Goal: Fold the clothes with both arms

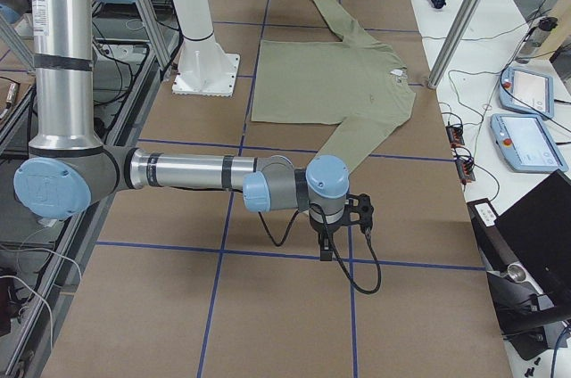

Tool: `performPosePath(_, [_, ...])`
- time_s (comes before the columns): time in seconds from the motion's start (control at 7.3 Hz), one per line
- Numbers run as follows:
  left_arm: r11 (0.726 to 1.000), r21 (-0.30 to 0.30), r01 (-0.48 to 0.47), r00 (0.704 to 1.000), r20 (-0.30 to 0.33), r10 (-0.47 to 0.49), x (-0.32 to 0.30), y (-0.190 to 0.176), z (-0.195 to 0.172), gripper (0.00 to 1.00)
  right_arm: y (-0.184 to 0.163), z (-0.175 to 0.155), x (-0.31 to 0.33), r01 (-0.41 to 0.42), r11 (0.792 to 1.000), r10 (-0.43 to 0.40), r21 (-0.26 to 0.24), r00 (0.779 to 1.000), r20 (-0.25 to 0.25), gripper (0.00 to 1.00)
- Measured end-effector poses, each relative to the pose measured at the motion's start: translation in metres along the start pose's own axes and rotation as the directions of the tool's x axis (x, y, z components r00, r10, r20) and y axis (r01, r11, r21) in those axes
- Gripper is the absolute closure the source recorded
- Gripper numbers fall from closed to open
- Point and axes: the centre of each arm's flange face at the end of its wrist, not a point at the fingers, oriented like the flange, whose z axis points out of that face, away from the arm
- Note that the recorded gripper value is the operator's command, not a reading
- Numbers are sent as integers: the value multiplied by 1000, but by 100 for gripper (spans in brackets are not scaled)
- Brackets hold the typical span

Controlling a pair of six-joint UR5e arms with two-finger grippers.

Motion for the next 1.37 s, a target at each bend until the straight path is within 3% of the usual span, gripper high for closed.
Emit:
performPosePath(0.14, [998, 43, -39, 999, 3, 39, 6, -7, -6, 0, -7, -3, -12, 27, 1000, -28, 14, 1000, 9, 0])
performPosePath(0.41, [963, 195, -184, 983, 28, 182, 22, -23, -19, 0, -16, 4, -50, 84, 996, -84, 4, 990, 114, 0])
performPosePath(0.55, [943, 240, -230, 973, 36, 228, 23, -22, -15, 0, -12, 11, -63, 102, 995, -99, -8, 980, 172, 0])
performPosePath(0.68, [933, 259, -251, 968, 40, 249, 22, -20, -12, 0, -1, 20, -72, 130, 991, -129, 5, 973, 191, 0])
performPosePath(0.96, [918, 282, -280, 959, 46, 278, 24, -19, -8, 0, 26, 57, -102, 164, 984, -173, 69, 975, 138, 0])
performPosePath(1.37, [917, 275, -289, 957, 44, 288, 24, -17, 2, 0, 55, 123, -172, 142, 986, -149, 92, 986, 70, 0])
